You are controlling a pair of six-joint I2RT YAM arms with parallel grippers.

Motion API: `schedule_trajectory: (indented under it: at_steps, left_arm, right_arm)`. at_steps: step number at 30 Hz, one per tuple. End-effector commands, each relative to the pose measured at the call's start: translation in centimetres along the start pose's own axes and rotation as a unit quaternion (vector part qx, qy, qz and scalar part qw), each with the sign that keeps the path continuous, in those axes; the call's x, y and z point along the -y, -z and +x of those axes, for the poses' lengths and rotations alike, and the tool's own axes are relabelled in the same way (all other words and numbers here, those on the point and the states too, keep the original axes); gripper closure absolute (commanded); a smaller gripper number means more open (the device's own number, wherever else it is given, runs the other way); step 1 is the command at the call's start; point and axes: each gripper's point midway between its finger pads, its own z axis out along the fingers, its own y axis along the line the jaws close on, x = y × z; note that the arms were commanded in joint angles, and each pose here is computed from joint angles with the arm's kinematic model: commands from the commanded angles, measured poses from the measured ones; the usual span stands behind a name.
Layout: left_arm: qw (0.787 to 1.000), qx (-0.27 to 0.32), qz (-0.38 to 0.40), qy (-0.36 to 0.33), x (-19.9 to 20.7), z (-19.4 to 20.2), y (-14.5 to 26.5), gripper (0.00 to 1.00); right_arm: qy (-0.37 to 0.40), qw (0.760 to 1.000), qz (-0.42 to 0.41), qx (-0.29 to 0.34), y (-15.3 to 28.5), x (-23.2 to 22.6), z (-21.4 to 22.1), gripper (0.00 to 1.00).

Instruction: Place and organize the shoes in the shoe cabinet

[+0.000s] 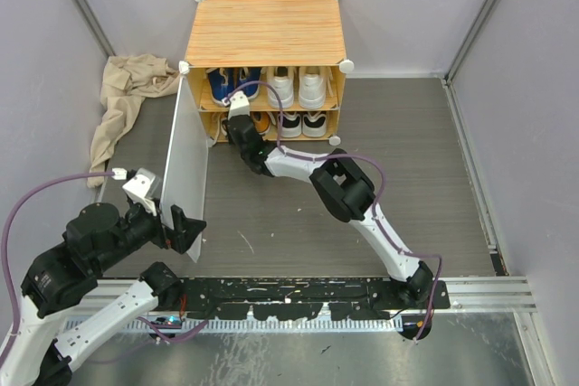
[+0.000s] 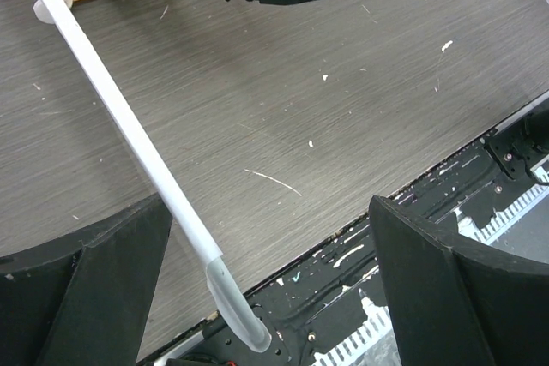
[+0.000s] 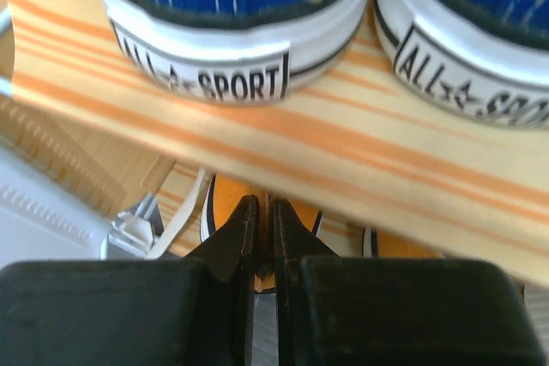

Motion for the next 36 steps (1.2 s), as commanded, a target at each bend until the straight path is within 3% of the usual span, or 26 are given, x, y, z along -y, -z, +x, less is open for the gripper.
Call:
schedule_trajectory:
  at_steps: [1, 7, 9, 13, 17, 19, 25, 36]
  left_arm:
    - [1.0, 0.024, 0.005, -0.005, 0.3, -1.4, -0.7, 0.02]
    - [1.0, 0.023, 0.006, -0.002, 0.4, -1.3, -1.0, 0.02]
    - [1.0, 0.023, 0.006, -0.001, 0.4, -1.3, -1.1, 0.02]
    - [1.0, 0.019, 0.007, -0.003, 0.4, -1.2, -1.2, 0.02]
    - [1.0, 0.019, 0.006, -0.004, 0.4, -1.2, -1.2, 0.02]
    - [1.0, 0.02, 0.006, -0.006, 0.4, -1.4, -1.2, 0.02]
    - [0.999, 0.037, 0.015, -0.006, 0.9, -2.7, -0.6, 0.02]
    - [0.991, 0.09, 0.096, -0.002, 4.6, -7.5, -0.4, 0.02]
  right_arm:
    - [-0.038, 0.995, 0.002, 0.093, -1.5, 0.1, -7.9, 0.99]
    - [-0.042, 0.996, -0.002, 0.077, -2.0, 0.2, -6.2, 0.97]
    - [-0.046, 0.997, -0.002, 0.069, -1.8, 0.3, -5.4, 0.82]
    - [-0.051, 0.997, -0.018, 0.057, -0.7, 0.1, -4.0, 0.43]
    - [-0.044, 0.996, -0.024, 0.072, 2.3, -0.3, -5.4, 0.2]
    - [-0.035, 0.996, -0.019, 0.075, 3.9, -0.4, -6.0, 0.14]
    - [-0.04, 0.998, -0.012, 0.053, 9.2, 1.3, -7.3, 0.04]
    - [0.017, 0.997, 0.037, -0.064, 22.1, 9.7, -4.7, 0.02]
